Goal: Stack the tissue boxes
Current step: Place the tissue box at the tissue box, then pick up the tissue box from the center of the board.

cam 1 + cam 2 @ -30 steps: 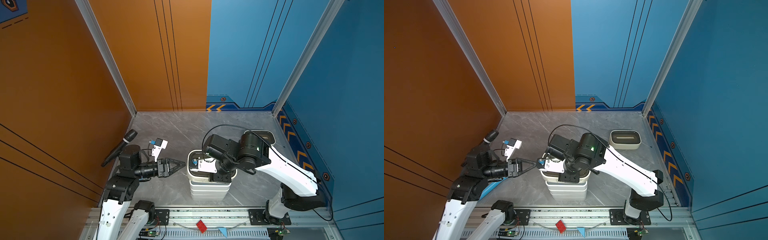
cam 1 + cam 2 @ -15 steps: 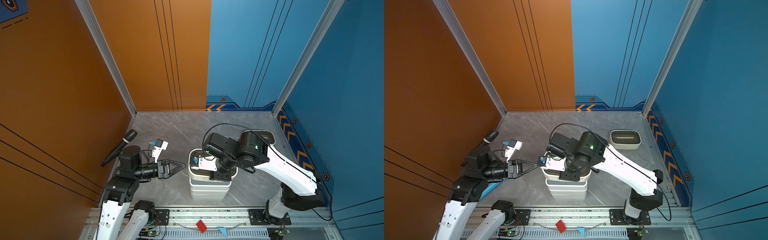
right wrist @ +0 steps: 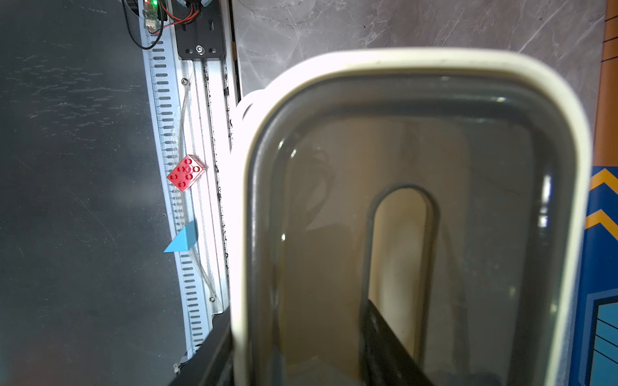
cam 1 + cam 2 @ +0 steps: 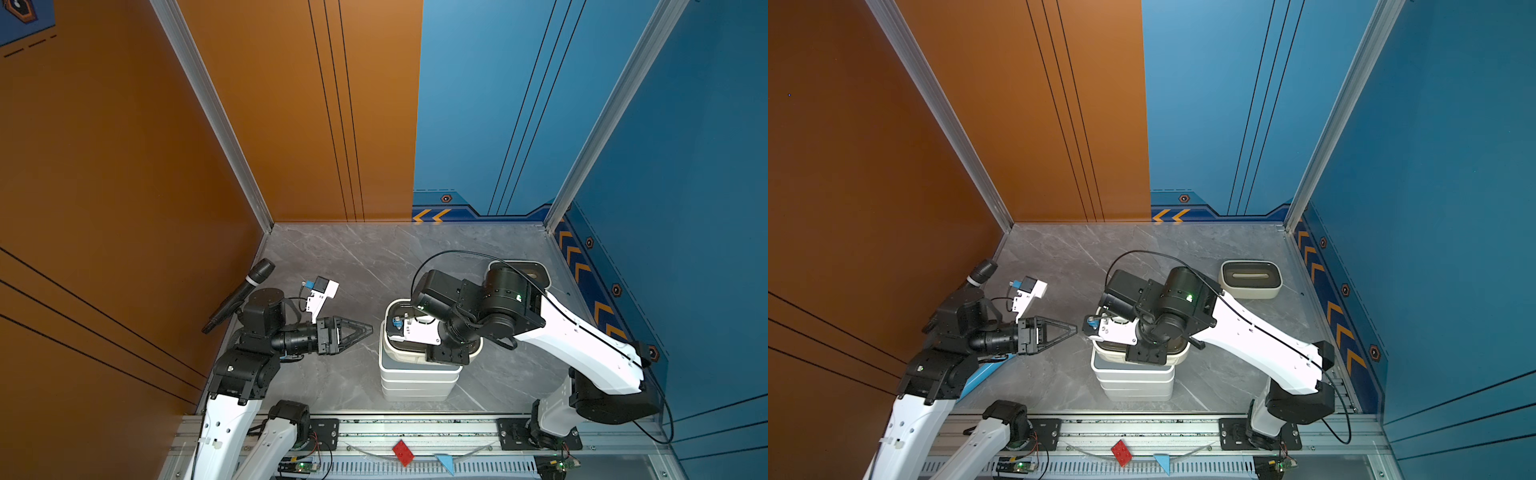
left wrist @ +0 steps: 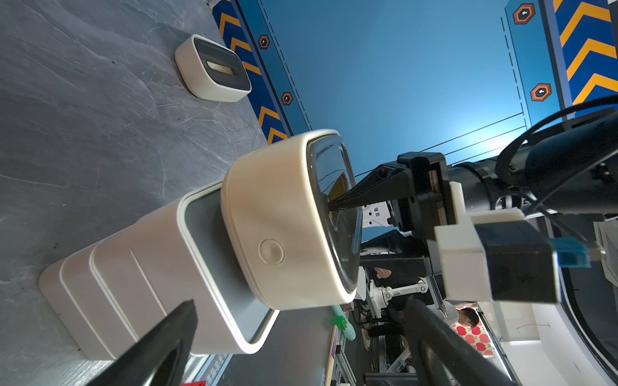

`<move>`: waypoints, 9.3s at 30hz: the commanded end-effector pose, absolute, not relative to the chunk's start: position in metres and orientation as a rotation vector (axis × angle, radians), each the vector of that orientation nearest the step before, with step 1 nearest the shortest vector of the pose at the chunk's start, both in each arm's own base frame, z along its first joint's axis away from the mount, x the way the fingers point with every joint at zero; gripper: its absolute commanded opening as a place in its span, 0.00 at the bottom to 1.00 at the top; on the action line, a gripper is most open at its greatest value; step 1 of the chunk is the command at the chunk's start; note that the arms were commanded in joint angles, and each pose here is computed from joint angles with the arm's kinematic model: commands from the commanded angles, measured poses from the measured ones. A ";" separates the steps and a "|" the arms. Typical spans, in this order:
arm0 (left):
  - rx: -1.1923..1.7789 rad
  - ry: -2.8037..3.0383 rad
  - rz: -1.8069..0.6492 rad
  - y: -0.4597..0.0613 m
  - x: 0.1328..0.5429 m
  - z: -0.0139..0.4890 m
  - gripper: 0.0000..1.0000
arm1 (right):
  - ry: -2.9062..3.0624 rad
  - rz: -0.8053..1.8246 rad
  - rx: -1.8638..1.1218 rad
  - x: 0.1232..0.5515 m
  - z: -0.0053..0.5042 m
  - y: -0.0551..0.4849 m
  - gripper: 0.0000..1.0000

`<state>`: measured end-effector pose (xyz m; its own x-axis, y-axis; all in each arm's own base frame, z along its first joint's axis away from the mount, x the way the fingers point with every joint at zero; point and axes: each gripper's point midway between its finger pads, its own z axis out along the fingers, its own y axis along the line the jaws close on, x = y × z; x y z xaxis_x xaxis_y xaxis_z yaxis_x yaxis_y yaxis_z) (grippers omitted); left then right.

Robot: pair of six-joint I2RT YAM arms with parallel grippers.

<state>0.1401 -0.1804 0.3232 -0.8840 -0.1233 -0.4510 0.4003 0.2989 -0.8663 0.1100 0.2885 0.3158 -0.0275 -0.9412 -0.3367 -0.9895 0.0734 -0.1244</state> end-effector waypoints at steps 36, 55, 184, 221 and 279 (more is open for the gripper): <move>0.315 2.106 -1.615 -0.181 0.132 0.325 0.98 | 2.044 0.190 -2.126 0.090 0.306 0.280 0.16; 0.311 2.113 -1.612 -0.181 0.132 0.322 0.98 | 2.067 0.186 -2.112 0.090 0.305 0.277 0.24; -0.030 2.174 -1.112 -0.144 0.293 0.359 0.98 | 2.315 0.281 0.325 0.373 0.298 -0.018 1.00; 0.110 2.025 -1.358 -0.163 0.388 0.282 0.98 | 2.489 -0.217 -1.670 0.376 0.118 -0.048 0.73; 0.152 2.075 -1.449 -0.175 0.380 0.260 0.98 | 2.590 0.035 -1.589 0.417 0.066 -0.030 0.62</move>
